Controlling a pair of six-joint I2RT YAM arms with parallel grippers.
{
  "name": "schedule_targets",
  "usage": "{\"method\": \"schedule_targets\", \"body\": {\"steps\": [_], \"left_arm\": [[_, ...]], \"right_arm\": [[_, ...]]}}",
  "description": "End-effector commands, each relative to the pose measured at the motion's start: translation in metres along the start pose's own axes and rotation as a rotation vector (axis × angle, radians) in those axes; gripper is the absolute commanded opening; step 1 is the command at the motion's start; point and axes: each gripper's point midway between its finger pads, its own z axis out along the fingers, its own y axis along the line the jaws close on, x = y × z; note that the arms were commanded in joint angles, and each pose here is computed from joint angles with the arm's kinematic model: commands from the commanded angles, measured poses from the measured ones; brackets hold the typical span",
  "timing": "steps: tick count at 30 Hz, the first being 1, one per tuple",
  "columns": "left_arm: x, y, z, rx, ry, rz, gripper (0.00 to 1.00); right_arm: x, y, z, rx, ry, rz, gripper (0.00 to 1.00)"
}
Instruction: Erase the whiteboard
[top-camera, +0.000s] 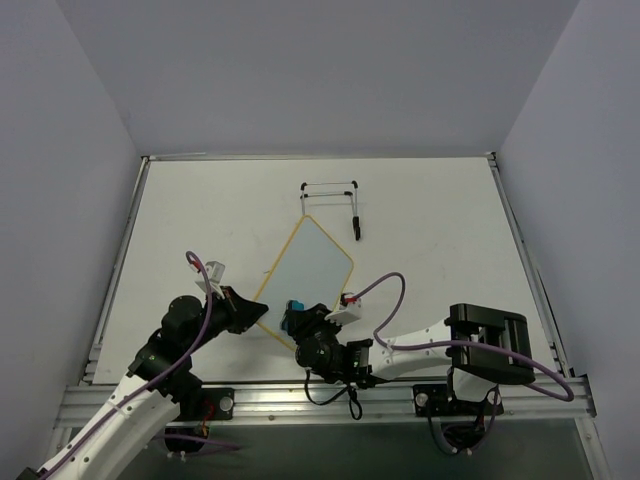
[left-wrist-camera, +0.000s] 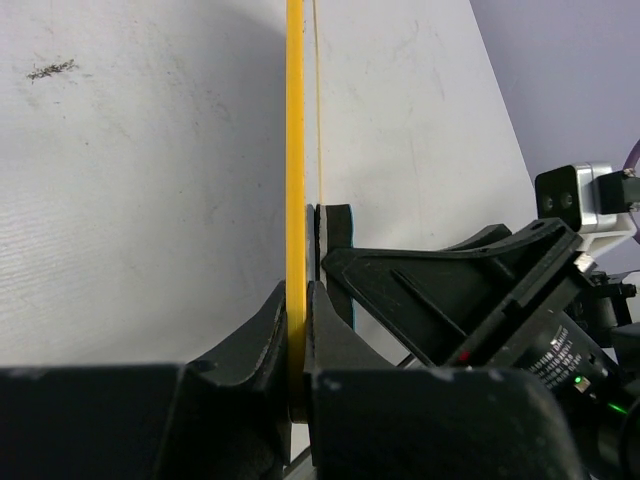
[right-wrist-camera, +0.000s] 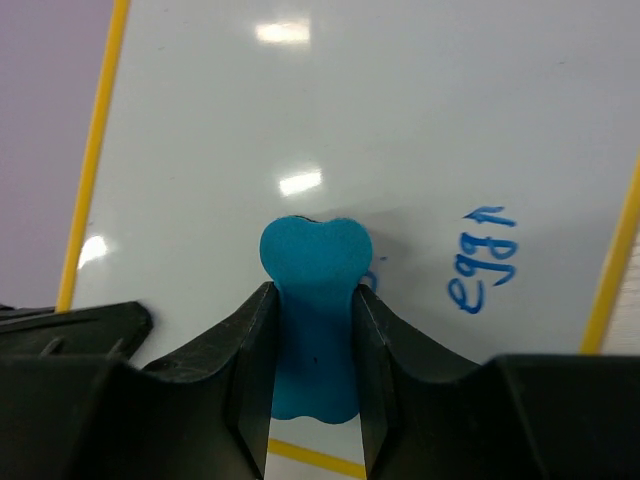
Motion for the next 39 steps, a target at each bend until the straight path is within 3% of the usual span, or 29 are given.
{"method": "schedule_targets", "body": {"steps": [1, 8, 13, 18, 25, 29, 35, 39], "left_arm": [[-0.001, -0.031, -0.007, 0.149, 0.024, 0.083, 0.02], [-0.001, -0.032, -0.007, 0.150, 0.021, 0.082, 0.02], [-0.001, -0.032, -0.007, 0.155, 0.021, 0.084, 0.02], [-0.001, -0.033, -0.007, 0.157, 0.025, 0.085, 0.02], [0.001, -0.032, -0.006, 0.155, 0.033, 0.084, 0.02], [0.001, -0.032, -0.005, 0.153, 0.035, 0.085, 0.02], [0.001, -0.033, -0.006, 0.156, 0.032, 0.084, 0.02], [0.001, -0.033, -0.006, 0.156, 0.034, 0.086, 0.02]], "right_arm": [[0.006, -0.098, 0.000, 0.218, 0.075, -0.241, 0.00], [-0.002, -0.141, -0.007, 0.288, 0.111, -0.288, 0.00], [-0.006, -0.141, -0.005, 0.271, 0.122, -0.382, 0.01], [0.000, -0.075, 0.003, 0.123, 0.130, -0.400, 0.01], [-0.011, 0.051, 0.003, -0.156, 0.137, -0.388, 0.01], [-0.023, 0.087, 0.003, -0.251, 0.139, -0.393, 0.01], [-0.032, 0.055, 0.028, -0.208, 0.166, -0.392, 0.01], [-0.040, -0.022, 0.046, -0.068, 0.190, -0.404, 0.00]]}}
